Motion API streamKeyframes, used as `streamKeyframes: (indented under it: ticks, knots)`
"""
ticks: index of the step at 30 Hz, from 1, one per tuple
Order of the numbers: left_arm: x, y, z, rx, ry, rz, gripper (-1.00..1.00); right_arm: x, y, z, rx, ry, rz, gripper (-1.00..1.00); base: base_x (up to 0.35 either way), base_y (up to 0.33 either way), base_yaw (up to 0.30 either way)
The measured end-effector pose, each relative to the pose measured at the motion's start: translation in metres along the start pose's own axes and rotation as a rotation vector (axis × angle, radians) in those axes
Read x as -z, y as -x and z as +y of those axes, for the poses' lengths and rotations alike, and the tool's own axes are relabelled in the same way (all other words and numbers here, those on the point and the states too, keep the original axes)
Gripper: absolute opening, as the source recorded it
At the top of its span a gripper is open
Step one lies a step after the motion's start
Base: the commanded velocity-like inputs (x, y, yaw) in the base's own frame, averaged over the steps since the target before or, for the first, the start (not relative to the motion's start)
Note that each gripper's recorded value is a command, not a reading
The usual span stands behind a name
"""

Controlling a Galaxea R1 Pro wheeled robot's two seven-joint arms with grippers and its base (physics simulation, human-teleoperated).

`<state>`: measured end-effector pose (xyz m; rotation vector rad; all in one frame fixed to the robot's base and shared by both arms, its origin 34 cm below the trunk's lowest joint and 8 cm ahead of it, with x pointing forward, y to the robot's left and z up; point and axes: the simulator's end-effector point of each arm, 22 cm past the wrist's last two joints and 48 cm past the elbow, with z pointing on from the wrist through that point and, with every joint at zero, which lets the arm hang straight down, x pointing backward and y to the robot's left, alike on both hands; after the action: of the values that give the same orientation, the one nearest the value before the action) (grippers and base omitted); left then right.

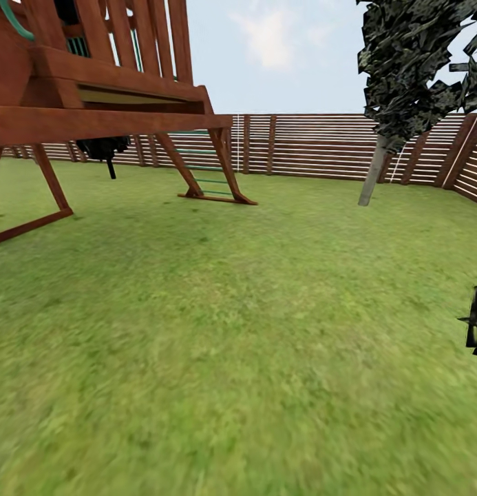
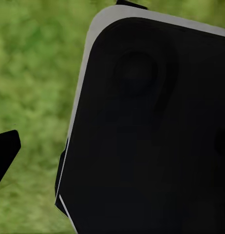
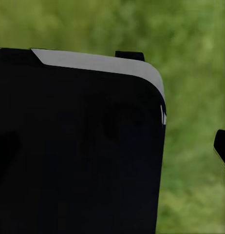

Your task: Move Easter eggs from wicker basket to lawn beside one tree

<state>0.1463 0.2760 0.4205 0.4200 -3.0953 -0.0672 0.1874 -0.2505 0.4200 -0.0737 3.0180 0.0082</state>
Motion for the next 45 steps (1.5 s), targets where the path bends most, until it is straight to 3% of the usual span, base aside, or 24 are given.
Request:
streamKeyframes:
  ticks: [45]
  knots:
    - [0.0, 0.0, 0.0, 0.0, 0.0, 0.0, 1.0, 0.0, 0.0, 0.0009, 0.0, 0.001, 0.0, 1.0, 0.339, 0.0, 0.0]
